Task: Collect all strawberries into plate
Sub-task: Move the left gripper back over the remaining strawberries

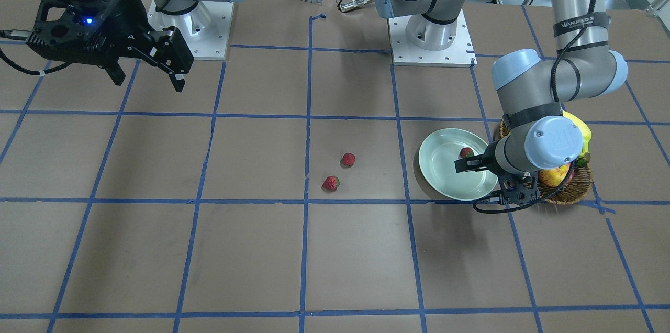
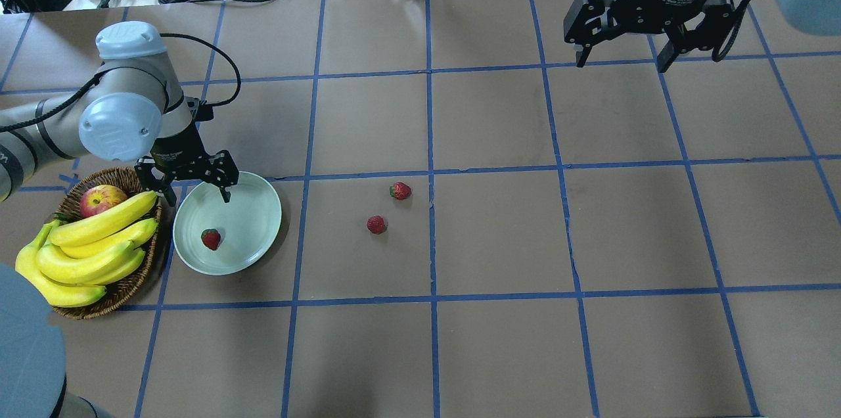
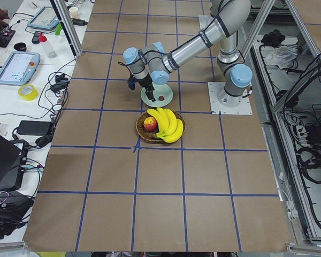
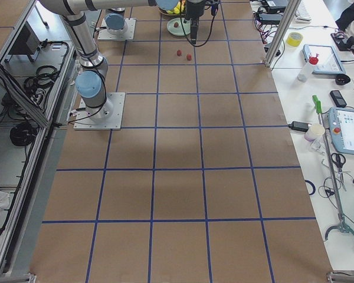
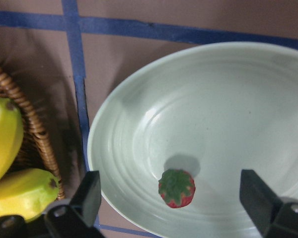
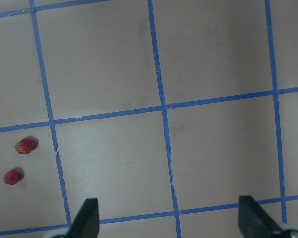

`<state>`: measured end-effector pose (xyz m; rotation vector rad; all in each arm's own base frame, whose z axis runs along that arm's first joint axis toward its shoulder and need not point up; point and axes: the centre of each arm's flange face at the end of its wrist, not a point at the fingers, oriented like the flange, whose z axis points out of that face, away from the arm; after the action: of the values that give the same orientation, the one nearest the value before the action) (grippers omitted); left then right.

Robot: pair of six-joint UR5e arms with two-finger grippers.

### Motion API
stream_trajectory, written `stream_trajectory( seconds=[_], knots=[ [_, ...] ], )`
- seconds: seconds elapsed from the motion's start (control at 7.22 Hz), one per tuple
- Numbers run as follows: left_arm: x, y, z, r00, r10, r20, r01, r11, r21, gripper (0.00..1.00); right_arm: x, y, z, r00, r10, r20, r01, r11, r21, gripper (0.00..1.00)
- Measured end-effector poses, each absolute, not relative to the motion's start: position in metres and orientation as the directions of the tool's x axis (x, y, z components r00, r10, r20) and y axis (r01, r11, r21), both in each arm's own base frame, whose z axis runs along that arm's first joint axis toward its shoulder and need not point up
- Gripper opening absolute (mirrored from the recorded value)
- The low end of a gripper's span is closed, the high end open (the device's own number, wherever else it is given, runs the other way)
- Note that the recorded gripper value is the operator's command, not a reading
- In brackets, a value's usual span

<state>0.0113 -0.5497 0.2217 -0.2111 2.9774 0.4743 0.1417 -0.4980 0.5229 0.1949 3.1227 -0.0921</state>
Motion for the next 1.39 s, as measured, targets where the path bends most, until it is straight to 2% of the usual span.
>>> stream_trajectory(
  seconds=[0.28, 0.69, 1.11, 1.39],
  knots=[
    [-0.028, -0.564, 0.254, -0.983, -0.112, -0.149, -0.143, 0.965, 0.22, 1.0, 0.142, -0.498, 0.521, -0.992, 0.123, -0.014, 0.124, 0.991, -0.054, 1.0],
    [-0.125, -0.573, 0.284, -0.99, 0.023, -0.141, 0.008, 0.994, 0.106, 1.0, 0.142, -0.498, 0.52, -0.992, 0.124, -0.013, 0.124, 0.991, -0.053, 1.0],
    [-0.21, -0.565, 0.271, -0.987, 0.142, 0.077, 0.144, 0.99, 0.011, 1.0, 0.141, -0.498, 0.52, -0.992, 0.125, -0.014, 0.125, 0.991, -0.053, 1.0],
    [-0.254, -0.551, 0.245, -0.965, 0.222, 0.143, 0.218, 0.975, -0.046, 1.0, 0.141, -0.498, 0.52, -0.992, 0.125, -0.013, 0.125, 0.991, -0.053, 1.0]
  ],
)
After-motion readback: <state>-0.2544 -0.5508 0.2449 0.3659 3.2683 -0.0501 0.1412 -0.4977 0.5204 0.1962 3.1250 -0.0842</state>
